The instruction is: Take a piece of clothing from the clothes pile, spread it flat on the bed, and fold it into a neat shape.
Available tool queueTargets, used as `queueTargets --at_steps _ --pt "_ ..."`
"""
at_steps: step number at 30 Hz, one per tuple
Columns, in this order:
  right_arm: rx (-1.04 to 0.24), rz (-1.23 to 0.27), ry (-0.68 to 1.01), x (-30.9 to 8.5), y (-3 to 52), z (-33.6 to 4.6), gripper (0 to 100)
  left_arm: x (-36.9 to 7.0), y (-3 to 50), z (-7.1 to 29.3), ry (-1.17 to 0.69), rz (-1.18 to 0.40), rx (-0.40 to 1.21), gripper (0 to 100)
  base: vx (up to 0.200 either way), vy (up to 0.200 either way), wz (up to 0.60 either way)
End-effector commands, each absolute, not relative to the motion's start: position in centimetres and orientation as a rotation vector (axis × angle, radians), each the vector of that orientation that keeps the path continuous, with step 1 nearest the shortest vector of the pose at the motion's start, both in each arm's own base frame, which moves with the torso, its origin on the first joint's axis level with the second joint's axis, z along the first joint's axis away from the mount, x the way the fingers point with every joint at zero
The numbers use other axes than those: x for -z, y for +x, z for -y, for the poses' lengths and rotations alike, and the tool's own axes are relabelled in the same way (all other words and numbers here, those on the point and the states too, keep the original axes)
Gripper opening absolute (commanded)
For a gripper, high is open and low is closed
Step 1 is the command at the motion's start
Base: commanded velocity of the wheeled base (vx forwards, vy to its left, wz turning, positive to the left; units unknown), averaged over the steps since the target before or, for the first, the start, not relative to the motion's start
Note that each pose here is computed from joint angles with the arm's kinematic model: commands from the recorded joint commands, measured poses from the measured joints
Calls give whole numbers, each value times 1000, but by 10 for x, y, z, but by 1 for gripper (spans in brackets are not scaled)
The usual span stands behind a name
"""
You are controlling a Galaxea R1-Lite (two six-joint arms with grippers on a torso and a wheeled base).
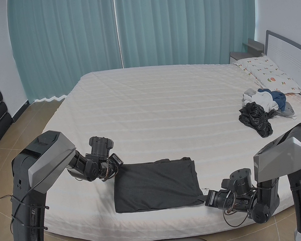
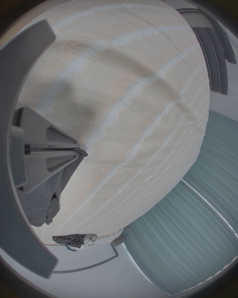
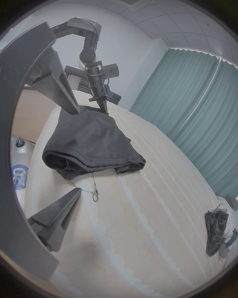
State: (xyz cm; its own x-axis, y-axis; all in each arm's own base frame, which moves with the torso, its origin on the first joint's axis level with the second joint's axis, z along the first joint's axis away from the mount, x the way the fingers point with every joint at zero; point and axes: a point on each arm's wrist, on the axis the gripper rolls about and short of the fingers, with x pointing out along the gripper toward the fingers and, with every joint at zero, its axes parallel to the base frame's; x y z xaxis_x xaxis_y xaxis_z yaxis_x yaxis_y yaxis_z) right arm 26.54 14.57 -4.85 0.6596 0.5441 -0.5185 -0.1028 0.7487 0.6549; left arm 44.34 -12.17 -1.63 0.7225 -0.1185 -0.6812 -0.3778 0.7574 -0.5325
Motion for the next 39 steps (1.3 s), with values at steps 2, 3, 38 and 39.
queueTargets --at_steps 2,3,38,39 --pt "-382 -779 625 49 262 -142 0 18 443 121 -710 -766 -163 0 0 0 0" --pt "-382 -779 625 49 262 -142 0 18 443 121 -710 -766 -163 0 0 0 0" --pt "-334 -638 655 37 396 -164 100 -1 423 97 -842 -741 -151 100 0 0 0" --pt "-336 -634 656 36 399 -165 100 -1 423 97 -842 -741 -151 100 0 0 0"
